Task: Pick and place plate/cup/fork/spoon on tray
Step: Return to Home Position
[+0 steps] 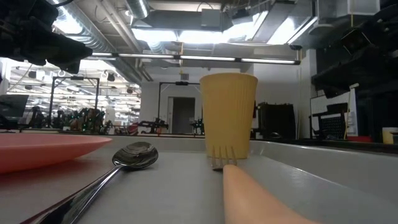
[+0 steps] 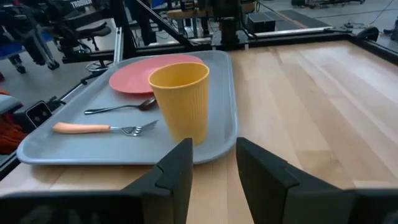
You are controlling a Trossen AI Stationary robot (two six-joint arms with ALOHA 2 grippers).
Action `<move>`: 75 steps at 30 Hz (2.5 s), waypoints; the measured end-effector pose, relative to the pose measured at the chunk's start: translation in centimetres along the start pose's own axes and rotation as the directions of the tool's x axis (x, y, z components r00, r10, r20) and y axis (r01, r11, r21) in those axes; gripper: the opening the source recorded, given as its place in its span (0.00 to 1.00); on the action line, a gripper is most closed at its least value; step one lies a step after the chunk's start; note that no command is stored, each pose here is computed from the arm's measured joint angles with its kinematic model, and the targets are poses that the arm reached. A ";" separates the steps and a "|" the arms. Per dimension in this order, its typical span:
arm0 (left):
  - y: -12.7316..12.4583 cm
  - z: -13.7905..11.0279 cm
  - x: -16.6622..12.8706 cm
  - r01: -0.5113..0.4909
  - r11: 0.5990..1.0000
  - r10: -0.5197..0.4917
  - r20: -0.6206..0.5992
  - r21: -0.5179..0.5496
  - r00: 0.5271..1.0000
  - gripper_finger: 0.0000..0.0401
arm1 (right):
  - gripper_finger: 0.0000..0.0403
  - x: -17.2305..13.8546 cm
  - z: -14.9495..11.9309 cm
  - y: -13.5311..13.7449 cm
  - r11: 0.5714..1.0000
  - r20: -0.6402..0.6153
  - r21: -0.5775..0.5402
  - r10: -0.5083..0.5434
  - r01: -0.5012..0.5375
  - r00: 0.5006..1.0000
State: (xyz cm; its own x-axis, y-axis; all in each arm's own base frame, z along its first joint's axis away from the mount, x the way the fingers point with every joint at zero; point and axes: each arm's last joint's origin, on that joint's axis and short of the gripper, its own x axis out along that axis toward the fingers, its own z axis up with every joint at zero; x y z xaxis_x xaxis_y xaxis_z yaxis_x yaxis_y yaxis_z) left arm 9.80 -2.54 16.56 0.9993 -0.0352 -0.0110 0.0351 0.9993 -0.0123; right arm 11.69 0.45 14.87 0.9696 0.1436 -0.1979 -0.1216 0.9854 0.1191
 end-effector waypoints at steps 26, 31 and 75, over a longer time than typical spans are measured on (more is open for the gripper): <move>0.0 0.0 0.0 -0.001 1.000 0.001 0.000 0.000 1.000 0.20 | 0.32 -2.4 1.7 0.4 1.000 0.253 0.006 0.011 -0.013 0.967; 0.0 0.0 0.0 -0.001 1.000 0.001 0.000 0.000 1.000 0.20 | 0.32 -2.4 1.6 0.4 1.000 0.243 0.024 0.010 -0.016 0.970; 0.0 0.0 0.0 -0.001 1.000 0.001 0.000 0.000 1.000 0.20 | 0.32 -2.3 1.6 0.4 1.000 0.241 0.022 0.010 -0.016 0.970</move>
State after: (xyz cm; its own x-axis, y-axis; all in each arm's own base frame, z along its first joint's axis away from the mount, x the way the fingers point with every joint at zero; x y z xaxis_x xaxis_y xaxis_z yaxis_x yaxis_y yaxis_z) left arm 9.80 -2.54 16.55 0.9993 -0.0346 -0.0112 0.0345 0.9993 -0.0119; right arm 9.72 0.39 16.95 0.9909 0.1274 0.0437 -0.1325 0.9808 0.1433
